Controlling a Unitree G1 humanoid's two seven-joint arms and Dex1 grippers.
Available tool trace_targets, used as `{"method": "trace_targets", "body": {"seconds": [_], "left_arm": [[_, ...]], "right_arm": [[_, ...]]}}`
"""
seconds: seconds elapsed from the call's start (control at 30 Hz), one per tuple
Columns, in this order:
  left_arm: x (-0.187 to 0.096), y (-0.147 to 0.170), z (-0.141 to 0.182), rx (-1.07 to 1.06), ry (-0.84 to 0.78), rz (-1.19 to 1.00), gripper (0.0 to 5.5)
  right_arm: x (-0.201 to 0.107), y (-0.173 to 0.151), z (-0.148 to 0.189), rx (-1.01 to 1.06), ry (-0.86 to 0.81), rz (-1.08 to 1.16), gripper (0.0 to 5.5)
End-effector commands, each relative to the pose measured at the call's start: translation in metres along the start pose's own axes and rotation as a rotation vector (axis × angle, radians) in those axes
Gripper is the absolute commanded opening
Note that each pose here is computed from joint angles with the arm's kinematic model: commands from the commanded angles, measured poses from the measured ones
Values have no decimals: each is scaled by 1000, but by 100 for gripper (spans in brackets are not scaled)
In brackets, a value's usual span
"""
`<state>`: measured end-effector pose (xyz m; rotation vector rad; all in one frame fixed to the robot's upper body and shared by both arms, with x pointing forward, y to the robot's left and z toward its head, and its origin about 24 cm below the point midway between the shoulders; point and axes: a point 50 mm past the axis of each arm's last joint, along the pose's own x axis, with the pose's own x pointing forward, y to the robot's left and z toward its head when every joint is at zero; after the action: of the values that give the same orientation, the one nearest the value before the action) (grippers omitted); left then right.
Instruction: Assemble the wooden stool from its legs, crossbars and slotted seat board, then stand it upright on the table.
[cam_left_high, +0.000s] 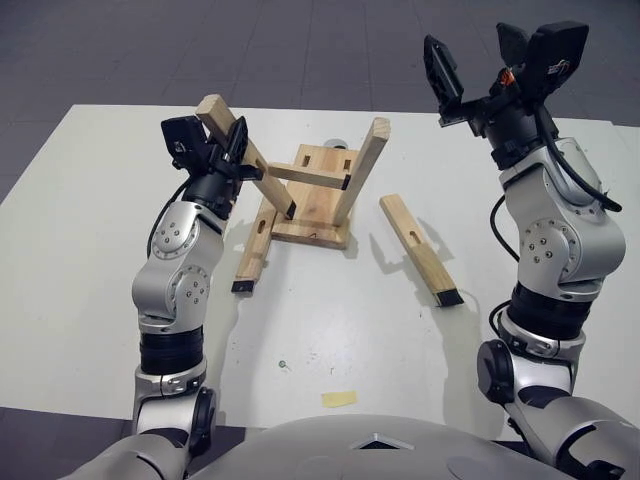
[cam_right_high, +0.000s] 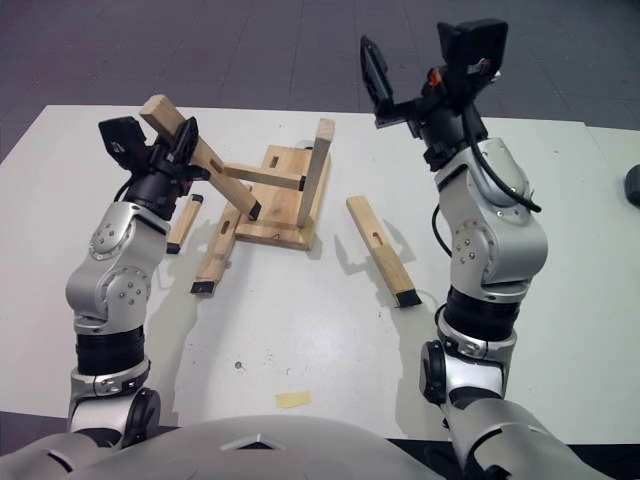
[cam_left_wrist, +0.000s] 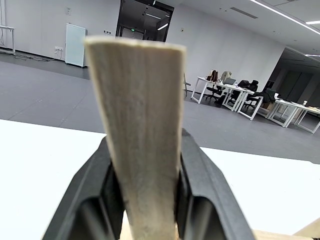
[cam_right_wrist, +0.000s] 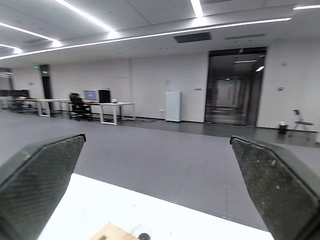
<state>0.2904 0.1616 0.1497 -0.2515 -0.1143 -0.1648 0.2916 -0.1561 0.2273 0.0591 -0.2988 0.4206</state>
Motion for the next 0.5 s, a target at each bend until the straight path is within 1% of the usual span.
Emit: {"method": "trace_targets", "body": {"seconds": [0.03, 0.27, 0.5], "left_arm": [[-5, 12, -29, 35, 143, 67, 103], [-6, 11, -32, 43, 152, 62, 103], [-5, 5, -42, 115, 189, 10, 104]], "right_arm": [[-6, 17, -21, -36, 139, 116, 540], [-8, 19, -42, -67, 257, 117, 540], [-10, 19, -54, -119, 328, 129, 540]]}}
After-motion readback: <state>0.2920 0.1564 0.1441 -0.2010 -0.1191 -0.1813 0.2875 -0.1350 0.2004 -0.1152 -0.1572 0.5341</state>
